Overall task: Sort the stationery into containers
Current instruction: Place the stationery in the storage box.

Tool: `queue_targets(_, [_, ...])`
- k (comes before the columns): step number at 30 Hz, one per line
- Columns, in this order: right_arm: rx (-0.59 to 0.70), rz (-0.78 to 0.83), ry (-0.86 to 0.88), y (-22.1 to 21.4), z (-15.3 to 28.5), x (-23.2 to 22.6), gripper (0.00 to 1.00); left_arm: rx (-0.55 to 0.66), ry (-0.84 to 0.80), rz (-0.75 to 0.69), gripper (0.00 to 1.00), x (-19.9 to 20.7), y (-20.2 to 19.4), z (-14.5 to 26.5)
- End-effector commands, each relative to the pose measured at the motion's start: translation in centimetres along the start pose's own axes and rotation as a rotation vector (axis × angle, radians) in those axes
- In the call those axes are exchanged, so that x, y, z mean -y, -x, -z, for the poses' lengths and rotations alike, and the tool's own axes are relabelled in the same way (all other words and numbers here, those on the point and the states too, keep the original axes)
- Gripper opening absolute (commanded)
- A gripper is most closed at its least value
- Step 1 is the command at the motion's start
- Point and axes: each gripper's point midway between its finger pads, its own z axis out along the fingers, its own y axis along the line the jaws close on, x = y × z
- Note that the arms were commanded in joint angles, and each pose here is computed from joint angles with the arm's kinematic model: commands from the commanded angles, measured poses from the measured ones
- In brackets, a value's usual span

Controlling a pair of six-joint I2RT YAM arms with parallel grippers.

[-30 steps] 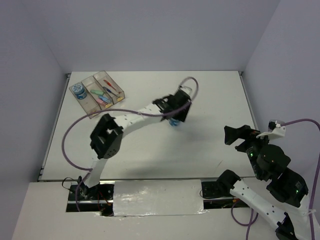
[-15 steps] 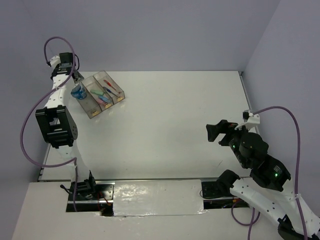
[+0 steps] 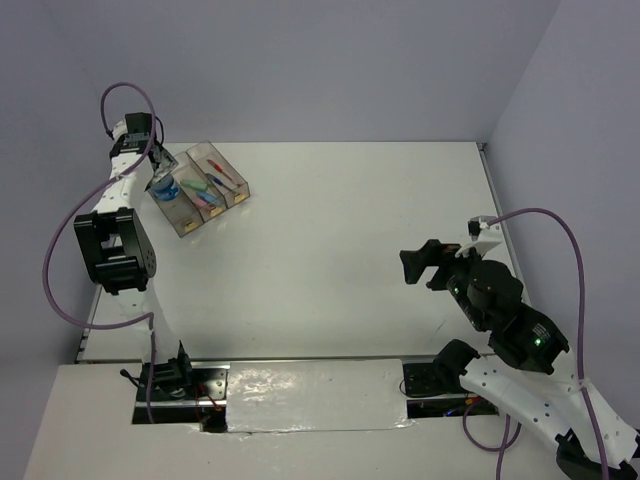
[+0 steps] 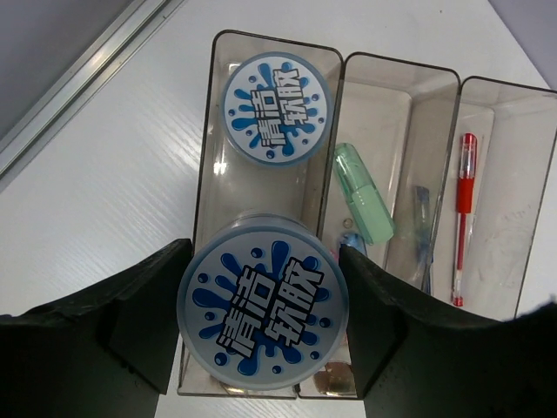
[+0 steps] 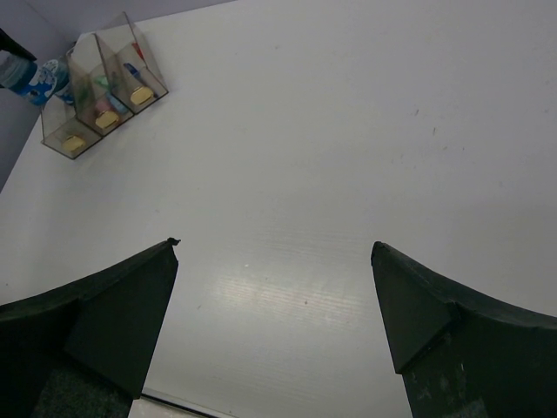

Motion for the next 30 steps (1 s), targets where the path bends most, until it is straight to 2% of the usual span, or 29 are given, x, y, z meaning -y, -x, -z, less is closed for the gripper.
queue_targets(1, [0.051,-0.009,0.031,1.3,0.2,-0.6,1.0,0.022,-0.032,-0.002,0.04,0.4,0.5,-0.5])
queue_targets(14, [0.049,-0.001,0.045,1.4,0.4,-0.8,1.0,0.01,0.006,-0.004,0.23,-1.1,-0.3,-1.6])
queue_targets(17, [0.051,-0.003,0.051,1.5,0.5,-0.9,1.0,0.006,0.022,-0.004,0.32,-1.5,-0.6,-1.8])
queue_targets(20, [0.05,0.003,0.065,1.4,0.5,-1.1,1.0,0.0,0.021,-0.008,0.48,-1.5,-0.8,-2.0])
queue_targets(21, [0.044,0.006,0.072,1.3,0.4,-1.2,1.0,-0.004,0.014,-0.011,0.62,-1.3,-0.9,-1.9])
queue_targets(23, [0.038,0.007,0.078,1.2,0.4,-1.4,1.0,-0.002,0.006,-0.002,0.77,-1.2,-0.7,-1.6])
queue_targets(24, [0.033,0.01,0.078,1.1,0.3,-1.4,1.0,0.004,0.0,0.004,0.92,-1.2,-0.5,-1.3])
queue_targets(25, [0.034,0.011,0.08,1.2,0.3,-1.5,1.0,0.007,-0.012,0.007,0.99,-0.9,-0.4,-1.1])
queue_targets(30, [0.033,0.017,0.088,1.6,0.3,-1.8,1.0,0.053,-0.045,0.022,0.99,-0.4,1.8,1.3])
